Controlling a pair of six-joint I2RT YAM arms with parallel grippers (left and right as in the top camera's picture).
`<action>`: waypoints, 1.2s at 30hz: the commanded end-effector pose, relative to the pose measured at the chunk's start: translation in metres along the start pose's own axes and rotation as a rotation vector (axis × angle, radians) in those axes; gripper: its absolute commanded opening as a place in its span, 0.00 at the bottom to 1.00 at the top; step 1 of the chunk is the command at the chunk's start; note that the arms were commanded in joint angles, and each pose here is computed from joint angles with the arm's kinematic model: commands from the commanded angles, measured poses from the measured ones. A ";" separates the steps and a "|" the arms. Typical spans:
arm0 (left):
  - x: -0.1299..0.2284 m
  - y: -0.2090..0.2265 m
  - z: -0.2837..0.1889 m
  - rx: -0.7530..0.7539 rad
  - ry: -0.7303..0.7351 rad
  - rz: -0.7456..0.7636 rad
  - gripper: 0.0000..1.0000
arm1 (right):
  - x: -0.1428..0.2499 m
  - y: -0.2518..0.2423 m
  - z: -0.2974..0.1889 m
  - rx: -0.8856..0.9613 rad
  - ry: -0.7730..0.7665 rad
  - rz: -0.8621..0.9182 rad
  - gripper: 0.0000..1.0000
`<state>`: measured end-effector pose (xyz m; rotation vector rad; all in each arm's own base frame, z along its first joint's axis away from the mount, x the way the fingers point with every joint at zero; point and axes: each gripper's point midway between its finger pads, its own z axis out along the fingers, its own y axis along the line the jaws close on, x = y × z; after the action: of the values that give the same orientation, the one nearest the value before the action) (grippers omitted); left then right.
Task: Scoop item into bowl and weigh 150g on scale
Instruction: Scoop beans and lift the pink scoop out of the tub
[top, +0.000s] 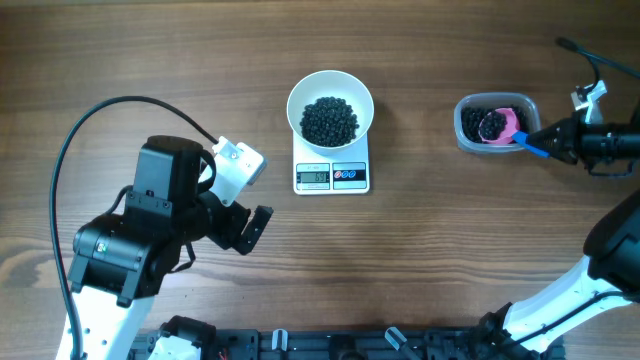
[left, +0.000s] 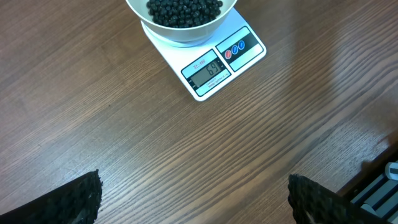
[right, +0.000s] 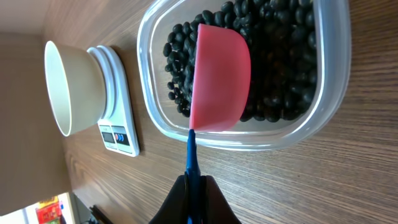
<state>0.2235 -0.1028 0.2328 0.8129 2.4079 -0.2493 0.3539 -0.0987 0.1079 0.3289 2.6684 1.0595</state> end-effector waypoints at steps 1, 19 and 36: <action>-0.006 0.000 -0.005 0.005 -0.024 0.019 1.00 | 0.000 0.006 0.003 -0.096 -0.015 -0.003 0.04; -0.006 0.000 -0.005 0.005 -0.024 0.019 1.00 | 0.000 0.026 -0.030 -0.309 -0.142 0.002 0.05; -0.006 0.000 -0.005 0.005 -0.024 0.019 1.00 | 0.010 0.122 -0.027 -0.497 -0.098 -0.056 0.05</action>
<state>0.2235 -0.1028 0.2328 0.8129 2.4079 -0.2493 0.3436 -0.0524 0.1772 0.2888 2.3106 1.5507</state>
